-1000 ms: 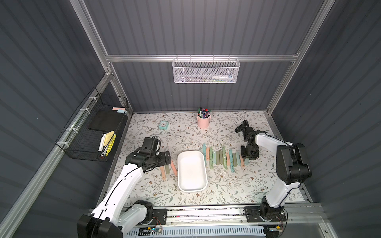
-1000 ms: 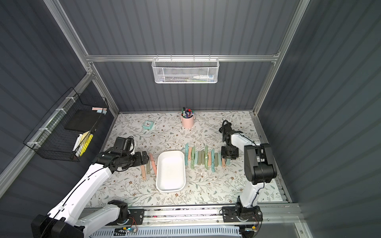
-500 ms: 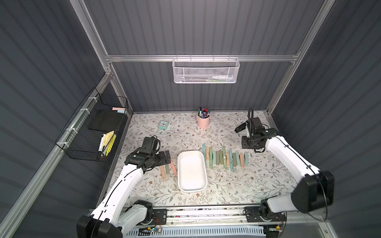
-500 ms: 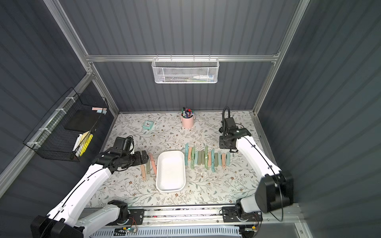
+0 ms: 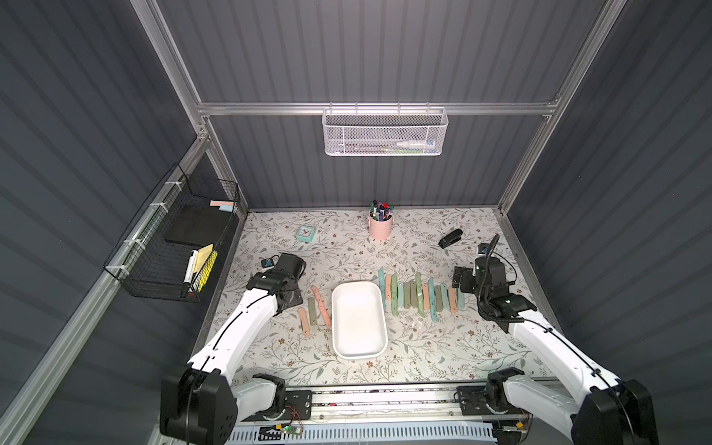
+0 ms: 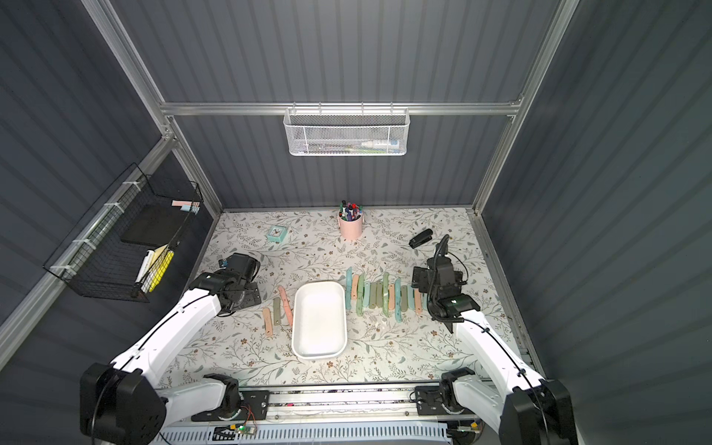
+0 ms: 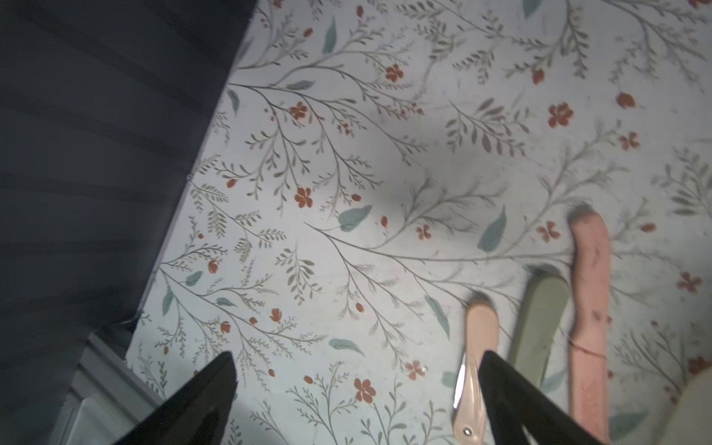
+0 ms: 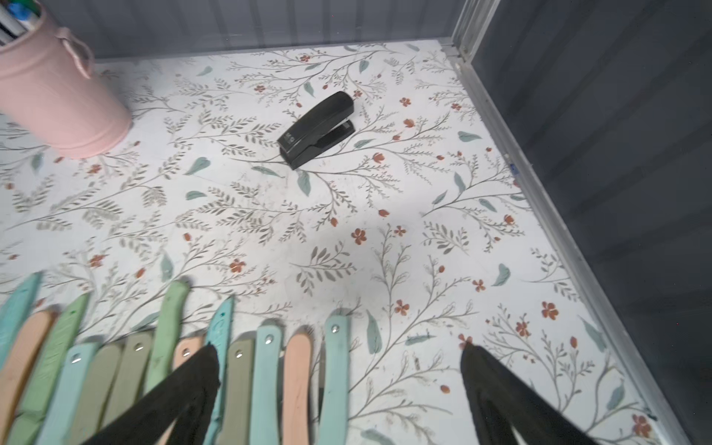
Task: Take the fruit knife out of the storage box
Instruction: Reset both arms
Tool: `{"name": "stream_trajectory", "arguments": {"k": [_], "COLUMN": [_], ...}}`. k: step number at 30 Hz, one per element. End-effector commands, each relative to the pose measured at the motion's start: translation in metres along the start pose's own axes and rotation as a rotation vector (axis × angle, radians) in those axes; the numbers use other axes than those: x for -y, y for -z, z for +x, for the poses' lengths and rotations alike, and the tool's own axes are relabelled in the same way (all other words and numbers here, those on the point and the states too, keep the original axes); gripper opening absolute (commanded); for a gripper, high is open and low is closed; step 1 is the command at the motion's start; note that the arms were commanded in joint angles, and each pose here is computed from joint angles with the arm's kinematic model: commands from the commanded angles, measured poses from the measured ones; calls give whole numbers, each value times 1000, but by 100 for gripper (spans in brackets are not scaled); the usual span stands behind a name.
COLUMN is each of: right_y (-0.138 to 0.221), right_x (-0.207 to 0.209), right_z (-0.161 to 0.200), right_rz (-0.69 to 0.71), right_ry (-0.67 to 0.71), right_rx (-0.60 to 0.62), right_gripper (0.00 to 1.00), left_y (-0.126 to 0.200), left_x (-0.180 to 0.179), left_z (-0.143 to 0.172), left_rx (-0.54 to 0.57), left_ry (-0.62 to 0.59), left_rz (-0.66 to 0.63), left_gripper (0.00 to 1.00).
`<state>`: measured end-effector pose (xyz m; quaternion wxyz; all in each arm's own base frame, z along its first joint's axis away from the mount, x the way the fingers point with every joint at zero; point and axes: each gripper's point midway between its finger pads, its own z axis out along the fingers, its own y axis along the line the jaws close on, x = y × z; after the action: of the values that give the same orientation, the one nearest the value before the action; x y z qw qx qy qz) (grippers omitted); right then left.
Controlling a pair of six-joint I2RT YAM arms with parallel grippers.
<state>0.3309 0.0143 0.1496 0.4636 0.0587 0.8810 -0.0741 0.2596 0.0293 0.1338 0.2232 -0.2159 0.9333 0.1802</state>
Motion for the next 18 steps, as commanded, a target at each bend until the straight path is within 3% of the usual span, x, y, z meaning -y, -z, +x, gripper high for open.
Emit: {"name": "stream_trajectory", "arguments": {"k": [1,5,8,12,18], "right_y": [-13,-25,-32,-55,-88], "right_x": [21,16,16,15,15], "right_z": [-4,2,-1,-4,6], "right_rz": [128,60,35,20,-22], "right_ry": [20,-8,-2,23,-1], "right_rx": [85,176,291,257,251], "right_gripper": [99,99,98,98,97], "left_y": [-11,-27,-40,-55,-91], "left_x": [5,74,59,53,61], "left_z": [-3,-7,-18,-29,-32], "left_rx": [40,208,296,402,458], "left_ry": [-1,-252,-218,-239,-157], "left_rz": [-3,327,217,132,184], "left_gripper": [100,99,99,99,99]}}
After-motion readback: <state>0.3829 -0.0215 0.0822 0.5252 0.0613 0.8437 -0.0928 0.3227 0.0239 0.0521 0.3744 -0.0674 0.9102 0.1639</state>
